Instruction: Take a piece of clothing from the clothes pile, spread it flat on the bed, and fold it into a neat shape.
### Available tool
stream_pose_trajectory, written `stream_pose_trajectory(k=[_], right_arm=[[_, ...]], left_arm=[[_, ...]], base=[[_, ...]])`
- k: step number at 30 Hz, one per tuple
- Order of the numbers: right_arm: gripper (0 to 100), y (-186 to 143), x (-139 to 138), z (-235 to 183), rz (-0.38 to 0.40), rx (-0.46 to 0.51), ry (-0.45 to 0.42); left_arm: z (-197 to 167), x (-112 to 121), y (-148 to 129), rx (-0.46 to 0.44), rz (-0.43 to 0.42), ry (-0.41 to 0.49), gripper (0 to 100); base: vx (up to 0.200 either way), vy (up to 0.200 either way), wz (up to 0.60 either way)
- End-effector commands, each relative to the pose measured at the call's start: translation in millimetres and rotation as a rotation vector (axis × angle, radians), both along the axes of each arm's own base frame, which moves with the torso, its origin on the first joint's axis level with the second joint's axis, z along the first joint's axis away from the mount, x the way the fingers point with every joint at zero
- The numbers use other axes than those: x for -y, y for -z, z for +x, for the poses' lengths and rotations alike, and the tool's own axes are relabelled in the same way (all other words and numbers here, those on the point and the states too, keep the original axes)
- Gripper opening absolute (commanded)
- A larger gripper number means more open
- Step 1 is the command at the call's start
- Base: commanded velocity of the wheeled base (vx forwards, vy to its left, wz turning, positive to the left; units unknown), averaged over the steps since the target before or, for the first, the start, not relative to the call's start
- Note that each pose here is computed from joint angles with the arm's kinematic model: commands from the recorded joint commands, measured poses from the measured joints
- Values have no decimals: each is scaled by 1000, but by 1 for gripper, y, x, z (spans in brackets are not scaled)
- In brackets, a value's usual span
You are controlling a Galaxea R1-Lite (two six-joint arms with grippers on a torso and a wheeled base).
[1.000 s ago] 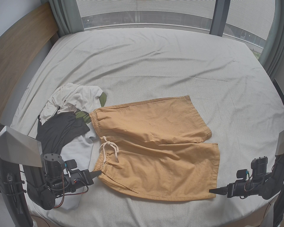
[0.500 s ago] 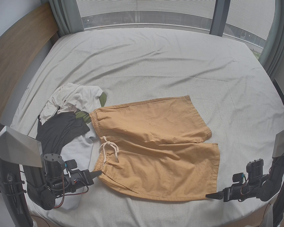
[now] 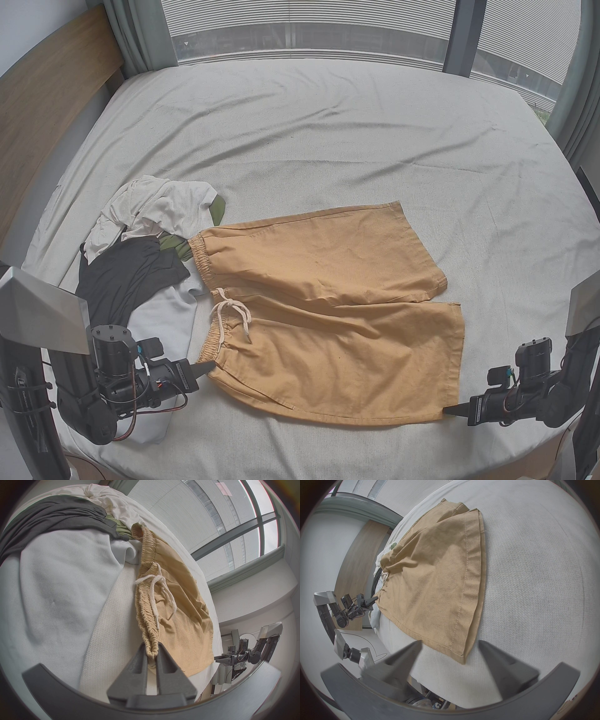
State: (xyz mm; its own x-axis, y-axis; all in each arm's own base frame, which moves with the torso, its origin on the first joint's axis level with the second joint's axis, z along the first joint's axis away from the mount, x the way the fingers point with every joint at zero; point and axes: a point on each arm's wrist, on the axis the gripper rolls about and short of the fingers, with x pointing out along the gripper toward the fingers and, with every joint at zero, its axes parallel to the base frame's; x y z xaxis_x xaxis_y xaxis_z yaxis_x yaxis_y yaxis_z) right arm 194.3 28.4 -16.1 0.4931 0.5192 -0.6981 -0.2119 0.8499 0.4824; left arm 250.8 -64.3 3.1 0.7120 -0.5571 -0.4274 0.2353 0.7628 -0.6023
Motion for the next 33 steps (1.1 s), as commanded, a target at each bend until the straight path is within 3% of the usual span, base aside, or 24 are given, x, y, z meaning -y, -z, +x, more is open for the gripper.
stream_pose_trajectory(k=[1,10,20,33], right_arm=[[0,6,0,-5,-6,-45,-3],[0,-5,2,-8,-7,-21,8],[0,-10,-1,-12,-10,-31,-11],[0,-7,-4,-17,-20,-71,-38]], left_arm=[[0,0,0,1,-1,1,0],[-17,-5,-13,-4,-15,1,0],[-44,-18,-19,-77,-13,-11,0],[-57,-20,-12,-182,73,21,0]], base=[[0,0,0],[0,0,0],[0,0,0],[0,0,0]])
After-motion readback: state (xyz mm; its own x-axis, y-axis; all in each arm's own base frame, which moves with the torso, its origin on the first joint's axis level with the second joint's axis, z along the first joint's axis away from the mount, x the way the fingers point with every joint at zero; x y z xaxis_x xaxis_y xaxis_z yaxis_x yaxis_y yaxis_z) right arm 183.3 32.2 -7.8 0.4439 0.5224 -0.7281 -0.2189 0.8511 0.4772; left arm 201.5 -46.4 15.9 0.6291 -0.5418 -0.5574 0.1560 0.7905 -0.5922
